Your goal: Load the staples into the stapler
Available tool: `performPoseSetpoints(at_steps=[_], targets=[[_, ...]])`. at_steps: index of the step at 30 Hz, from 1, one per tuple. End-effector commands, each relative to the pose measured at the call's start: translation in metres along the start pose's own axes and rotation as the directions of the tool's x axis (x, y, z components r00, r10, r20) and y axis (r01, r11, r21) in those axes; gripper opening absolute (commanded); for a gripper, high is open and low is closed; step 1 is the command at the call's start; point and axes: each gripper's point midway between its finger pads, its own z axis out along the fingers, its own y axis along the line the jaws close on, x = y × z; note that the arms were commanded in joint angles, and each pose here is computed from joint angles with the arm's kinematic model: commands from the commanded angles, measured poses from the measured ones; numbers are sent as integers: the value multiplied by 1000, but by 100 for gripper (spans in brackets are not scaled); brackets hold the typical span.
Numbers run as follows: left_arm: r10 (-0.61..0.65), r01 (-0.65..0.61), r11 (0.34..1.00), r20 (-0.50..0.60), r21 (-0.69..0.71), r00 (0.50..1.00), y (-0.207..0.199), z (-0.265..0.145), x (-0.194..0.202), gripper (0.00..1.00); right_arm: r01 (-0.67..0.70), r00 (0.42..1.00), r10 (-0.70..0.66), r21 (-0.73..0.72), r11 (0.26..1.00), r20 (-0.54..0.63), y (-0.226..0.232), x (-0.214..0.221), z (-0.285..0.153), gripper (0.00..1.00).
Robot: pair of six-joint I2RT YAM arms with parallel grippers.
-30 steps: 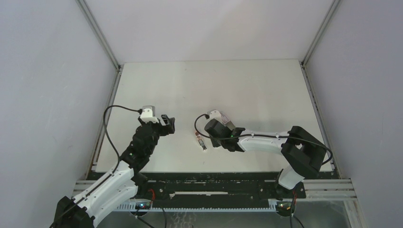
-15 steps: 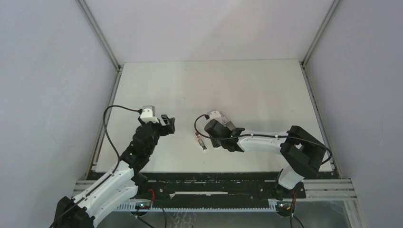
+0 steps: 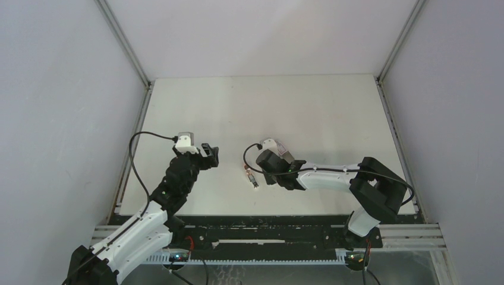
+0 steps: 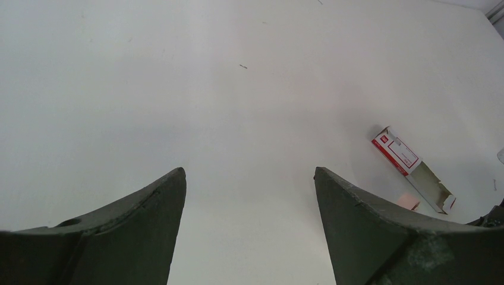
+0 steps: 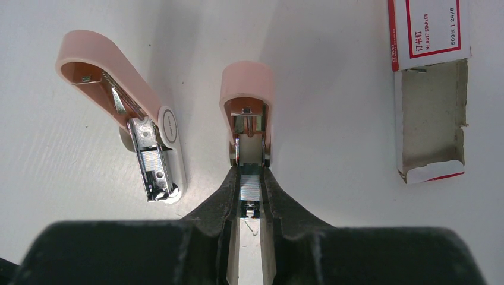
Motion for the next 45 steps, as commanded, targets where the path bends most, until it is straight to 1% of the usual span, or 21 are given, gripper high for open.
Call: performPoseSetpoints(at_steps=[1,4,10,14,18,20,22,27,28,31,34,39,42,45], targets=[[-4,4,1000,18,-16,1000,5,1,0,83,-22,1000,22,9,1000,2,-2,3,3,7],[-5,5,1000,20,-15,1000,5,1,-1,83,-25,1000,25,12,1000,3,-2,2,2,9],[-9,9,1000,23,8,1000,1,0,-2,83,-36,999,36,-10,999,21,0,-5,-5,23],[-14,13,999,20,46,1000,-5,0,0,83,-41,998,43,-30,999,49,1,-15,-17,32],[-25,22,993,17,119,1000,-19,-2,0,84,-40,995,44,-47,998,86,1,-26,-31,36],[-47,45,981,7,190,999,-32,-2,2,84,-29,994,36,-66,997,102,4,-30,-38,36],[-64,67,955,-23,289,998,-53,-2,4,83,-19,993,30,-97,995,114,11,-33,-44,35],[-68,136,865,-156,483,985,-99,-1,20,81,-22,988,55,-222,975,141,32,-35,-54,34],[-58,149,855,-194,497,979,-103,1,27,81,-31,988,67,-247,969,139,36,-31,-55,35],[-49,185,820,-256,542,965,-118,5,36,80,-48,987,94,-315,948,134,50,-24,-54,35],[-48,219,794,-301,567,952,-127,8,44,79,-36,991,75,-312,949,114,57,-13,-45,35],[-47,280,756,-376,592,925,-140,16,59,77,-24,994,59,-350,936,90,73,-3,-33,27],[-51,297,753,-399,587,916,-141,22,67,76,-28,995,60,-355,934,78,76,1,-27,23],[-47,305,752,-415,584,909,-142,25,73,76,-31,996,56,-349,937,63,77,7,-20,20]])
